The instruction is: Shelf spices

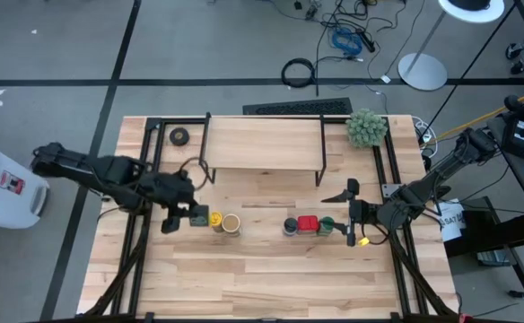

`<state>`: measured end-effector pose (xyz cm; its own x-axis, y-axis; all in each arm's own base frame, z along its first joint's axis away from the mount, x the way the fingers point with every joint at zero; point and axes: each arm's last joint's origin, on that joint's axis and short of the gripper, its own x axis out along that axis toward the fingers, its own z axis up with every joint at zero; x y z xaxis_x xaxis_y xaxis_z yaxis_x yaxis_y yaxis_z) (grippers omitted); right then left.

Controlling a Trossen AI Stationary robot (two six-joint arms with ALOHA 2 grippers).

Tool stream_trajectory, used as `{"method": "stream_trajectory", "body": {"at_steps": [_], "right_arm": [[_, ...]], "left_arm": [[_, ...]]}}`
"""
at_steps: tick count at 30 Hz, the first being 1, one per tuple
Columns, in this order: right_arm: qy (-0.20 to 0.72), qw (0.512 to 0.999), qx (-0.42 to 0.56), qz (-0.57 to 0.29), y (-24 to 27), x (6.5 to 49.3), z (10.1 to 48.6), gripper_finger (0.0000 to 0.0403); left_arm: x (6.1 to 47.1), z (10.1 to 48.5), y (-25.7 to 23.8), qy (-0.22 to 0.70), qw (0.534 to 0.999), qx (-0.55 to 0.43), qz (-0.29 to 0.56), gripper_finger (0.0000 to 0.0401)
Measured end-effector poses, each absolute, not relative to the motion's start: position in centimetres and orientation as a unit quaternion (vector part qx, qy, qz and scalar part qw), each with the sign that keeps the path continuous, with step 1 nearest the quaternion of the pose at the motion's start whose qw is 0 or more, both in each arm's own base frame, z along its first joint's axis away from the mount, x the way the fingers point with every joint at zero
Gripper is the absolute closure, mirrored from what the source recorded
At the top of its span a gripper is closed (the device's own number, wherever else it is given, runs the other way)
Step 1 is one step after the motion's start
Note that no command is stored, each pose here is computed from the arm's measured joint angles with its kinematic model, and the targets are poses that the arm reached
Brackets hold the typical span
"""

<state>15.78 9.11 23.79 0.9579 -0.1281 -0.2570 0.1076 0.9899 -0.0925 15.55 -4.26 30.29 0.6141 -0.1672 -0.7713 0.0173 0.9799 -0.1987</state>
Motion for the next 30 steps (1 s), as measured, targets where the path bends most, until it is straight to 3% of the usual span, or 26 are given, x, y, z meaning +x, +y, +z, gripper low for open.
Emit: {"method": "stream_trajectory", "body": {"at_steps": [19,30], "right_arm": [[0.134,0.988,-0.040,-0.060,9.1,15.8,23.7,0.0131],[0.134,0.988,-0.040,-0.060,9.1,15.8,23.7,0.0131]], "left_arm": [[13.6,24.1,-8.0,0.442,0.894,-0.061,0.047,0.0247],[12.5,19.6,-7.7,0.432,0.894,-0.027,0.116,0.0247]]}}
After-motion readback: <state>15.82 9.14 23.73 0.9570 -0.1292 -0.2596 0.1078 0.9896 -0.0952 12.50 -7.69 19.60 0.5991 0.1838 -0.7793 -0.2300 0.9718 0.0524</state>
